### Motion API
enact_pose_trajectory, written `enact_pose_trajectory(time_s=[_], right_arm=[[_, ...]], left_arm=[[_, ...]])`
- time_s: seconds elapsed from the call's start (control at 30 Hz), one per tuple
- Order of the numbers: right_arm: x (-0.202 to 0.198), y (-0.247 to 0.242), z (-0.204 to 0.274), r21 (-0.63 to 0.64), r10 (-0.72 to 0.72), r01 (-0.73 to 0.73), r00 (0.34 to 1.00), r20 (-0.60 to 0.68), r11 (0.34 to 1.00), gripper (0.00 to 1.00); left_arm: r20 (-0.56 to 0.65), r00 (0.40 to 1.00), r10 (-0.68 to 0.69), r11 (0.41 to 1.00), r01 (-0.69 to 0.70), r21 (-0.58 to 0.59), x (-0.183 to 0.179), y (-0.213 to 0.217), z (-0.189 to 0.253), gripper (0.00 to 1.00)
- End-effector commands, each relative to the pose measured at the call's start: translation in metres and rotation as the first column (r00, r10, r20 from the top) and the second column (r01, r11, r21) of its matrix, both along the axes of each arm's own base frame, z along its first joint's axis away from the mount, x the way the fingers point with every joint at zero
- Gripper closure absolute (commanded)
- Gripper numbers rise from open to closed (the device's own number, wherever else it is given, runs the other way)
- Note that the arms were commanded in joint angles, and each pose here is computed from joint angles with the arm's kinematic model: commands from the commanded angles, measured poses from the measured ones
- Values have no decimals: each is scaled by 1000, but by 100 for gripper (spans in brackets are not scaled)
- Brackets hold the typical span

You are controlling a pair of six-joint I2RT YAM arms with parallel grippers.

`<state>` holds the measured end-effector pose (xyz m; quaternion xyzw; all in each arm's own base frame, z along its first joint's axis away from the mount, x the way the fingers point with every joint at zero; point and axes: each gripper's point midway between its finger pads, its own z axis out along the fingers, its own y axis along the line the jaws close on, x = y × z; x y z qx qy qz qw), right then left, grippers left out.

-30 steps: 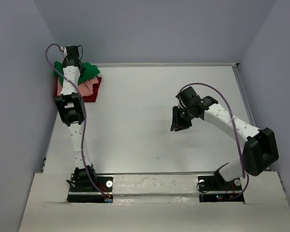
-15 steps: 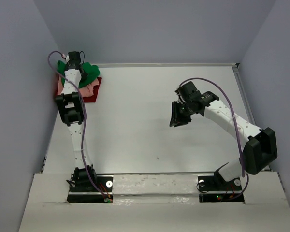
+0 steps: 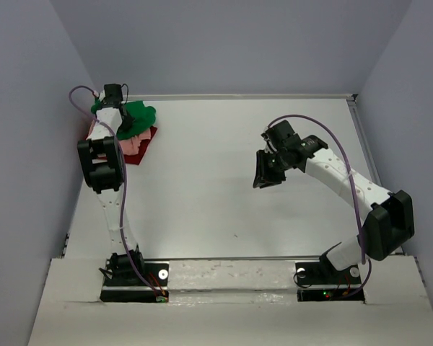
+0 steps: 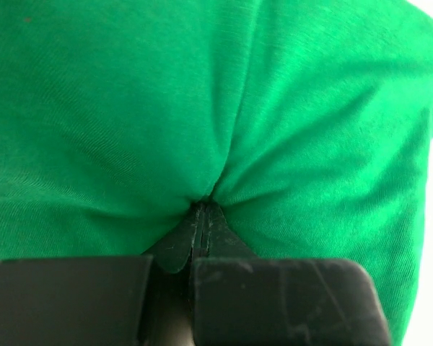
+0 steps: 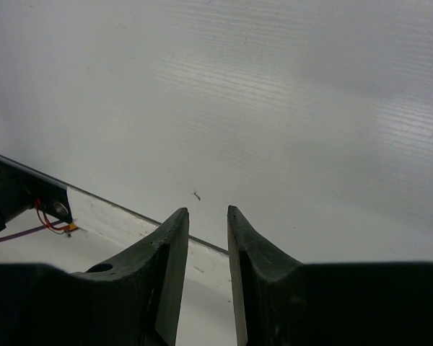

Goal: Fold and stack the t-shirts
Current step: Put the neatly folded tshirt into the corner of the board with the left arm

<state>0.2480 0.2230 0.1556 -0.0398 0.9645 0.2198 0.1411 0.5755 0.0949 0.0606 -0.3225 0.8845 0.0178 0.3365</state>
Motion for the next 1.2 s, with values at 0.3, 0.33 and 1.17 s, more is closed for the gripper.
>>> enact_pose_trajectory(time_s=[0.3,0.33,1.17], right_arm=[[-3,5,16,46,22,-24,999,50,999,66],[-4,6,15,51,24,-26,999,44,998,66],[7,19,4,56,64,-66,997,35,996,66]], left_arm=[[-165,984,-73,996,65,-54,-52,-47,-4,100],[-151,985,-83,996,77,-46,-49,-47,3,100],[182,983,10,992,-32,121,-73,-16,197,29]])
